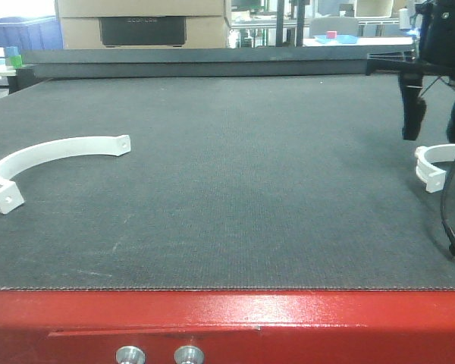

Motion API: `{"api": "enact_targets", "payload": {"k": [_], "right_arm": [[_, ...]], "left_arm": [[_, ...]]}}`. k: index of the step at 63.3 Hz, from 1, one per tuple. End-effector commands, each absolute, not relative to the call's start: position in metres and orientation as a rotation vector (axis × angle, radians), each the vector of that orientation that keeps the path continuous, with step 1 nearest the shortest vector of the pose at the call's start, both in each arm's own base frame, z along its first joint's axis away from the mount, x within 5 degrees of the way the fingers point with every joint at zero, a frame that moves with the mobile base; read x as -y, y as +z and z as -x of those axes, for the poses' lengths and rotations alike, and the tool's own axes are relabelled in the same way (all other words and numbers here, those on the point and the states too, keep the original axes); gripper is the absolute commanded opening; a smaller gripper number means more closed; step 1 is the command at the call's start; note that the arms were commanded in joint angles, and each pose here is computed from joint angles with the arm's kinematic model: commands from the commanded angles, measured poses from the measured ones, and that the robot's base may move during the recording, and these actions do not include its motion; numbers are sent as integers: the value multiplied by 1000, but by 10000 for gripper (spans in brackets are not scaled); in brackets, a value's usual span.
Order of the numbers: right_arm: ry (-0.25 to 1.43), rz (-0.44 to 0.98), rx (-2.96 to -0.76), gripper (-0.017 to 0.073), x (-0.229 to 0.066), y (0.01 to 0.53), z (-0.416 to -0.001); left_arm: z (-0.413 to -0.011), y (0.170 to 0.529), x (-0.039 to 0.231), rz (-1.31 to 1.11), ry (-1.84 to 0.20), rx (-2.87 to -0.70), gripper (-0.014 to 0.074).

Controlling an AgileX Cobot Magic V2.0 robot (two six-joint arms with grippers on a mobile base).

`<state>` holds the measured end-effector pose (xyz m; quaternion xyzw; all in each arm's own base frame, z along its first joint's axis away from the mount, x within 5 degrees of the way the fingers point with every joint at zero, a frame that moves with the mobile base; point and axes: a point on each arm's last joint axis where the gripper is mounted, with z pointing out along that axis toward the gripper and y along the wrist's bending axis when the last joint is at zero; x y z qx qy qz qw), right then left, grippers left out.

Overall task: Grab PVC pipe and place in blue bin
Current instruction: 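Lower the right gripper onto the other white pipe piece and close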

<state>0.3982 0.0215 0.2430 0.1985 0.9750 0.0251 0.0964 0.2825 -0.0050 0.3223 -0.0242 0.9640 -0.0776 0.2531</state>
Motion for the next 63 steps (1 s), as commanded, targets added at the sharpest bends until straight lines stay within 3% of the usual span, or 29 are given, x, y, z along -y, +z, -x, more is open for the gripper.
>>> {"api": "enact_targets", "payload": {"k": [1, 29, 46, 63], "right_arm": [[79, -593, -2874, 202, -21, 237, -404], [70, -701, -2888, 200, -14, 212, -413], [71, -738, -2882, 78, -11, 211, -413], [68, -739, -2888, 74, -11, 204, -416]], "left_arm": [[-283, 326, 5, 73, -220, -2600, -111], [-282, 325, 5, 72, -222, -2614, -111], [-282, 325, 5, 72, -222, -2615, -111], [-282, 325, 5, 72, -222, -2615, -111]]}}
